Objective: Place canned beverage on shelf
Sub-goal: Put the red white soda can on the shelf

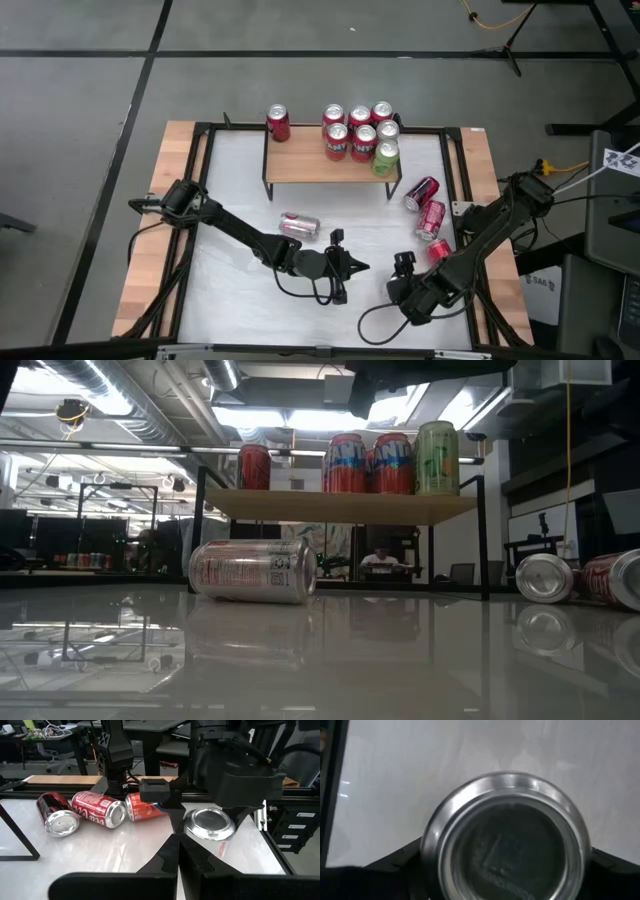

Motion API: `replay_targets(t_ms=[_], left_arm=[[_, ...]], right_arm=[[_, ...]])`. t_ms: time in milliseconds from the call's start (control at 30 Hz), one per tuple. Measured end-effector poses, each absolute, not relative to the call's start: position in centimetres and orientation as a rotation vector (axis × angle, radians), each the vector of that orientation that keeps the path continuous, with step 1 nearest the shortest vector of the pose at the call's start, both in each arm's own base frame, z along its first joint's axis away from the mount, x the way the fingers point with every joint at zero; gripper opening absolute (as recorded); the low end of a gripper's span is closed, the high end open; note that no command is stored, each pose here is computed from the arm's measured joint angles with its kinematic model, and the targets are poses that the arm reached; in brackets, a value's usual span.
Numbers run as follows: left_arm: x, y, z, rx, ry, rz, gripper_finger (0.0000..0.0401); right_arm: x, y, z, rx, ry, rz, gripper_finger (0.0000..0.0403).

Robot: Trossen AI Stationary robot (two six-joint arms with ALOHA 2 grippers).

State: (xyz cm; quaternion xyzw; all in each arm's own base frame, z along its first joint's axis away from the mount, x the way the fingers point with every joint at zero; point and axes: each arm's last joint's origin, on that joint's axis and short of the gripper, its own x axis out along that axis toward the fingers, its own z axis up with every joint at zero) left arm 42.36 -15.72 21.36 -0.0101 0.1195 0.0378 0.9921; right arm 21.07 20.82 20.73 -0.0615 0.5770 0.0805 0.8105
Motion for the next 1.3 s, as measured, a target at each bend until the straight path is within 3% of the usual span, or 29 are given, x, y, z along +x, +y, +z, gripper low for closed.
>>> replay_targets(t_ms=[133,367,800,1133,1300], left_arm=[[42.0,-15.8,21.9,-0.017,0.247,0.071,0.0],[39.9,-16.4,24.5,0.019,0.318,0.045,0.0],[30.8,-17.4,31.7,-0.051,0.511,-0.029,0.0],[24.7,-18.4,36.3,-0.08,0.454,-0.166,0.0],[22.3,-17.7,38.4,-0.199,0.409,-0.163,0.0]], right_arm=[[21.4,21.1,20.8,-0.112,1.196,0.182,0.0287],[22.8,20.9,21.1,-0.098,1.046,0.096,0.0286],[29.4,18.4,24.3,-0.028,0.572,0.11,0.029],[32.0,17.1,28.0,-0.129,0.179,0.126,0.029],[32.3,17.0,29.3,-0.187,0.043,0.123,0.0294]])
